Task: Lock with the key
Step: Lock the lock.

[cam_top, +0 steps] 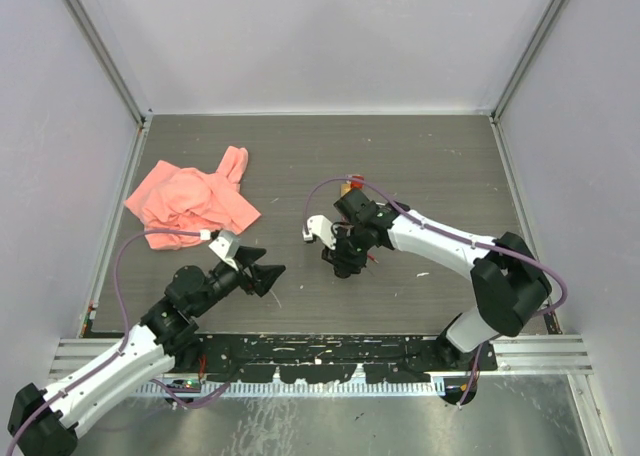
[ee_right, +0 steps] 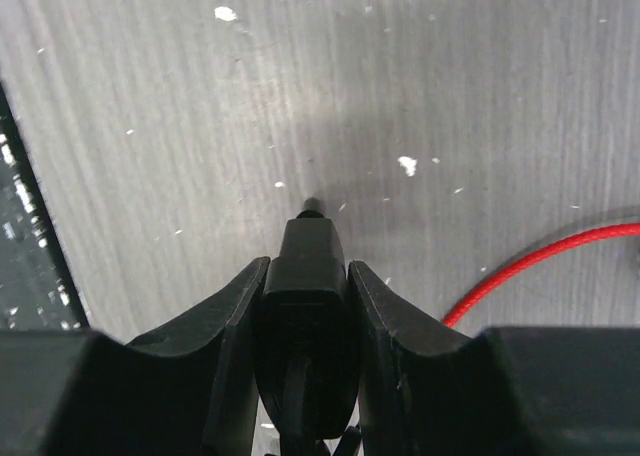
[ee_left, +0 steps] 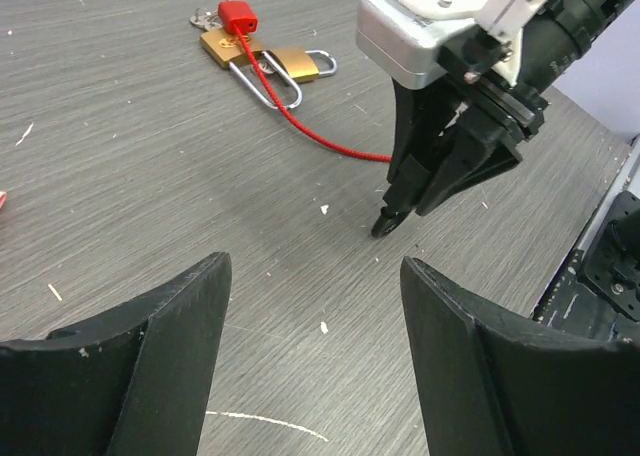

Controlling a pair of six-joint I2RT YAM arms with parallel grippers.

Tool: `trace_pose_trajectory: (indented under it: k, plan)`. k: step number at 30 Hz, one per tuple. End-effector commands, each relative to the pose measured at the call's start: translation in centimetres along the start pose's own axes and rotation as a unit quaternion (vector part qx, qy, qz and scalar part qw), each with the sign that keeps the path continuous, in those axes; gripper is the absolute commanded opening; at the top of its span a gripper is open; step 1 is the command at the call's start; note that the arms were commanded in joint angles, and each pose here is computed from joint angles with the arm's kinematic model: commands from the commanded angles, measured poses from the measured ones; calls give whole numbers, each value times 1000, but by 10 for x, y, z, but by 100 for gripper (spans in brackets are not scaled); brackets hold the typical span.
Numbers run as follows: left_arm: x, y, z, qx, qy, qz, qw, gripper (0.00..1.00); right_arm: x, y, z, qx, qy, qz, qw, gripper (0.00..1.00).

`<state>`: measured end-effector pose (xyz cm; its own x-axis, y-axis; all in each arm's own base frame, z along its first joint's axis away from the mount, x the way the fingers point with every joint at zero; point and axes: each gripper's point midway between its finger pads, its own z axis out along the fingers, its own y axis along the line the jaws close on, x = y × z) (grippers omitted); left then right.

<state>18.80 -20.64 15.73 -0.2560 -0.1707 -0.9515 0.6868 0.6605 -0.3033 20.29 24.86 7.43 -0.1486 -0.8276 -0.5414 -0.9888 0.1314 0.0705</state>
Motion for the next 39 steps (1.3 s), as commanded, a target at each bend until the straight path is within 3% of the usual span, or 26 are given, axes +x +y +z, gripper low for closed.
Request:
trace_pose_trajectory:
  k: [1, 8, 15, 27, 39]
  plan:
    - [-14, 1, 1, -7, -32, -8, 999, 68, -27, -32, 1, 82, -28, -27, 996, 1]
    - [-3, 0, 9, 3, -24, -18, 1000, 63, -6, -15, 21, 53, -2, -18, 998, 1]
    - [3, -10, 19, 45, -19, 11, 999, 62, -4, -13, 11, 37, -7, 23, 999, 1]
    - [12, -18, 55, 22, -56, 149, 987, 81, -30, -30, 5, 69, -54, 188, 978, 1]
    - [30, -50, 107, 65, -71, 213, 972, 85, -55, -39, 1, 113, -84, 256, 956, 1]
